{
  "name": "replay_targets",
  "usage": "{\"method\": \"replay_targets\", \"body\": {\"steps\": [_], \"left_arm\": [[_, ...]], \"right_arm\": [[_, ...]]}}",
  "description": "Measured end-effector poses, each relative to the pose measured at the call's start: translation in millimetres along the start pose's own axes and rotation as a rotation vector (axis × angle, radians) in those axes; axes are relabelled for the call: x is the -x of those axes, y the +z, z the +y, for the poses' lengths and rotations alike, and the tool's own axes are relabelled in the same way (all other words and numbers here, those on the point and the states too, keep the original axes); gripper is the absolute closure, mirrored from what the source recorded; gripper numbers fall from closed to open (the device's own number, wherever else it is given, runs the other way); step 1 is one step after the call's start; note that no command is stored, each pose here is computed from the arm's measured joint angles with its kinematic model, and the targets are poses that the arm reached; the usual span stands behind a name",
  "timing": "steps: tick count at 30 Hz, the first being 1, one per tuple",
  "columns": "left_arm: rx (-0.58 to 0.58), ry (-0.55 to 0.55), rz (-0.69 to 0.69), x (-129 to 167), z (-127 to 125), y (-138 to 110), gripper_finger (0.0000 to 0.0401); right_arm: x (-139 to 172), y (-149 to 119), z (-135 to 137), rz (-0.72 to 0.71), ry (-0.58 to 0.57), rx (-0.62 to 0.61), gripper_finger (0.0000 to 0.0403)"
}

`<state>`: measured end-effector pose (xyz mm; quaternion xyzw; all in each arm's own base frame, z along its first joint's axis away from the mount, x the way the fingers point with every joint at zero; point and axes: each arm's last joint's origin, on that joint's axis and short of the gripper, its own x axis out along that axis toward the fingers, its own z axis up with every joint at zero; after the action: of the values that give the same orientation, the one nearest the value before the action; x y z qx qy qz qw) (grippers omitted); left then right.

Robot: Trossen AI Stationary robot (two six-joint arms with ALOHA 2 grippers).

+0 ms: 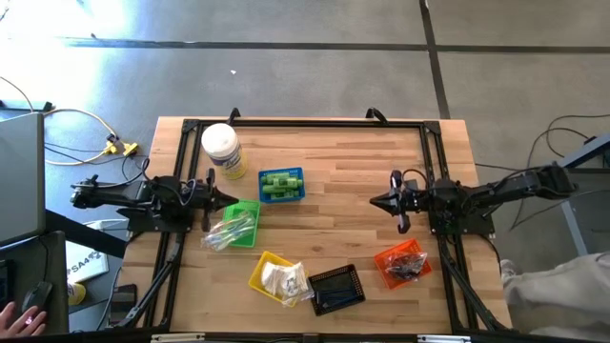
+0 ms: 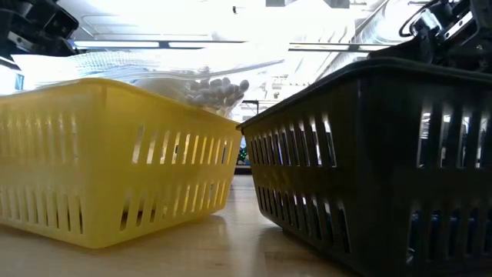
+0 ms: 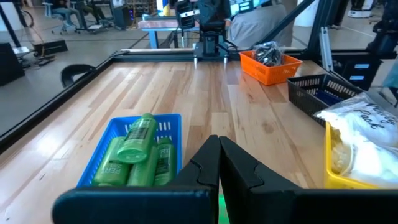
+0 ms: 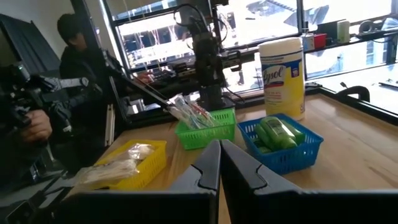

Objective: Pick & Place Travel size toiletries
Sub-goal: Return to Home Position

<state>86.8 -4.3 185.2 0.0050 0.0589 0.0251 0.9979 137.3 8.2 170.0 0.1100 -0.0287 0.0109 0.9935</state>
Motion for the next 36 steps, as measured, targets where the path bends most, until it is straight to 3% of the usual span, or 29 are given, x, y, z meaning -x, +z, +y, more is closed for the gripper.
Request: {"method": "replay_targets", "body": {"steps": [36], "left_arm": [[0.034,0.009,0.022,0.0,0.3,-2.2,0.0401]], "right_arm": [[0.0,-2.2,4.0,0.015,0.013,0.029,0.0399]]}}
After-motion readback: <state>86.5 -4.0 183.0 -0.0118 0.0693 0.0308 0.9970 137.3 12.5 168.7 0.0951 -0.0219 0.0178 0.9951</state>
